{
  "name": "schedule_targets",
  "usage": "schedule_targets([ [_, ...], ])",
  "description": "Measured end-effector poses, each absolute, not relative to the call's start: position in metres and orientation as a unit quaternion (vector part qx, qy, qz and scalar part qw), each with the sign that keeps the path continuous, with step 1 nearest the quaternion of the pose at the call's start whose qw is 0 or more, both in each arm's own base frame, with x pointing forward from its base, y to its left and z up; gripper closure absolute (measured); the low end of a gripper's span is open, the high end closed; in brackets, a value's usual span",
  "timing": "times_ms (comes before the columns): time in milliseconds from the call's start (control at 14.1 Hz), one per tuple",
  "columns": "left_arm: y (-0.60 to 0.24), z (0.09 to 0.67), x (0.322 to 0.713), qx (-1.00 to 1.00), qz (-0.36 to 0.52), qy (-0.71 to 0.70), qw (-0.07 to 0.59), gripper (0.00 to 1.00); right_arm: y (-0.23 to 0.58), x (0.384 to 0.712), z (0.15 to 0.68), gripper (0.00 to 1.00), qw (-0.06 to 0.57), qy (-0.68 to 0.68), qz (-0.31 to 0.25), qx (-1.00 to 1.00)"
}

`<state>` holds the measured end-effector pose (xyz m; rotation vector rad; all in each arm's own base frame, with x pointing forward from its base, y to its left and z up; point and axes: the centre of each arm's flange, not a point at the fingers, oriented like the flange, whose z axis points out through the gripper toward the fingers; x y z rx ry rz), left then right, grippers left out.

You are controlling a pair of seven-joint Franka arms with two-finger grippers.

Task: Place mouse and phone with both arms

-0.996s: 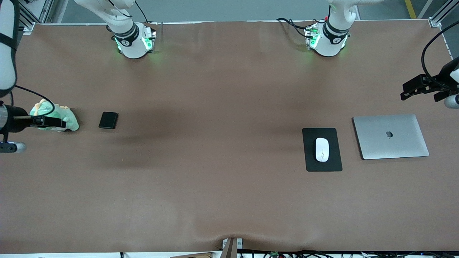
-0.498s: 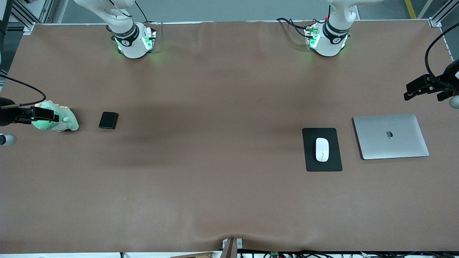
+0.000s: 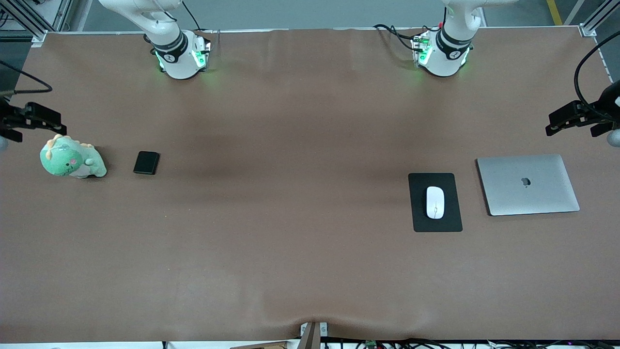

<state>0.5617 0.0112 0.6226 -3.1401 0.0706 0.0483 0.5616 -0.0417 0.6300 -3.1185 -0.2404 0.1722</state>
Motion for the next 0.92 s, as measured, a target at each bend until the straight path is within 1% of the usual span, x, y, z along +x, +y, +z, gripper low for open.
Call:
schedule_targets([
  [285,0.016,0.623,0.562,-1.000,0.015,0.018,0.000,0.00,-0.050,0.536,0.635,0.00,0.009,-0.069,0.043,-0.997],
  [498,0.016,0.623,0.562,-1.000,0.015,0.019,0.001,0.00,-0.048,0.523,0.638,0.00,0.011,-0.068,0.037,-0.997],
  [925,0.014,0.623,0.562,-1.000,0.015,0.020,0.001,0.00,-0.040,0.522,0.640,0.00,0.015,-0.040,0.028,-0.999],
])
